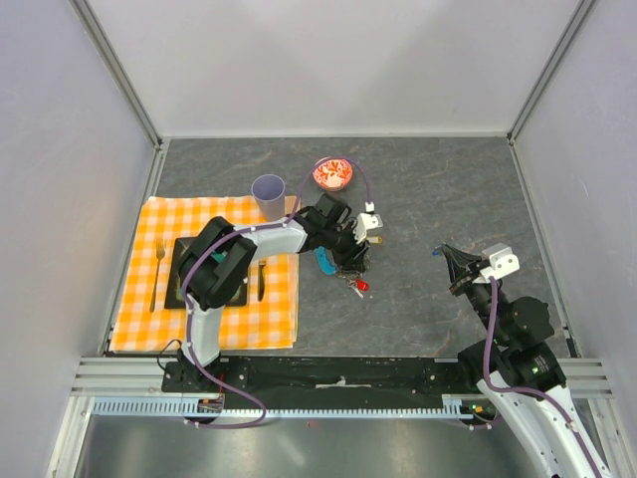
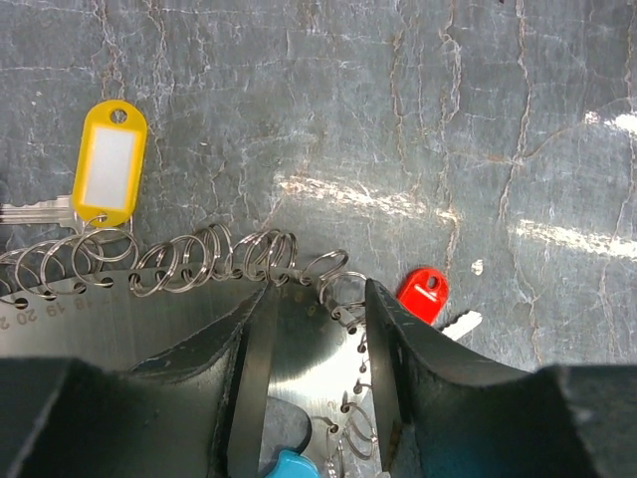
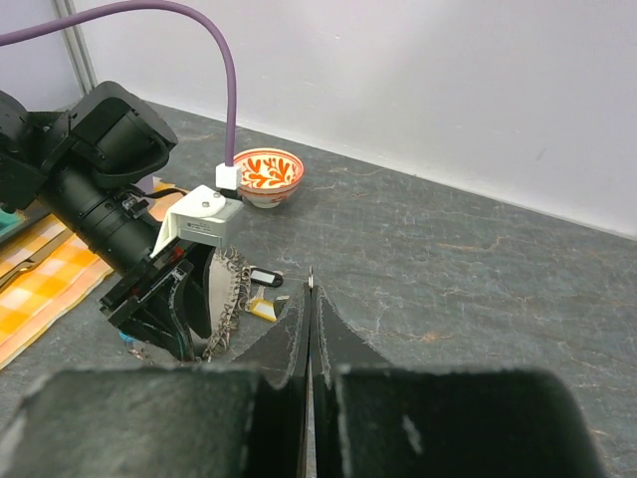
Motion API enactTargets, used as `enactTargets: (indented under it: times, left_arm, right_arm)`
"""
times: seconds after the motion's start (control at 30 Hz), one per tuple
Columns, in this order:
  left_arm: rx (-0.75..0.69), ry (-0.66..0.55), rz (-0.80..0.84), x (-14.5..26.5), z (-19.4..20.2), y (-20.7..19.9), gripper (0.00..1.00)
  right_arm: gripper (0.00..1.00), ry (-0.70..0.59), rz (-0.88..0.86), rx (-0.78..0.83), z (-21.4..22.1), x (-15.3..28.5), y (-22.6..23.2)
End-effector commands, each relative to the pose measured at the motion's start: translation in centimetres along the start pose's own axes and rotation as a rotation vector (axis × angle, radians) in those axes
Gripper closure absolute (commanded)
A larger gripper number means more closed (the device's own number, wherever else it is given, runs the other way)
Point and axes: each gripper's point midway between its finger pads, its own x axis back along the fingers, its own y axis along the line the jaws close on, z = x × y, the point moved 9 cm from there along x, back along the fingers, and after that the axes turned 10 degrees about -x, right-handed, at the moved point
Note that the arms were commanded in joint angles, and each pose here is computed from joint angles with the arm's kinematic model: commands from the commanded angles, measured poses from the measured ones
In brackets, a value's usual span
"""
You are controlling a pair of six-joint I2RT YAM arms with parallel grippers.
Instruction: Put the keys on the keyring
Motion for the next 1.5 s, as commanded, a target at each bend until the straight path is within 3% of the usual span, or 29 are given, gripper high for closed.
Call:
enactTargets:
  times: [0.0, 0.6, 1.2, 1.47]
  left_arm:
    - [-0.022, -0.062, -0.060, 0.2, -1.1, 2.0, 0.54]
    - [0.067, -0.122, 0.028, 0.2, -0.9, 1.8, 0.63]
    - [0.264, -0.118, 0.092, -1.0, -0.7, 1.5, 0.64]
    - [0.248, -0.126, 0.085, -1.1, -1.0, 1.4, 0.61]
  right_arm:
    - [1.00, -0.051, -0.013, -0.014, -0.8, 0.0, 0.2]
    - [1.00, -0.052, -0.016, -0.014, -0.8, 0.0, 0.2]
    - [1.00, -0.055, -0.016, -0.014, -0.8, 0.1, 0.2]
    - [1.00, -0.058, -0.018, -0.015, -0.8, 0.1, 0.3]
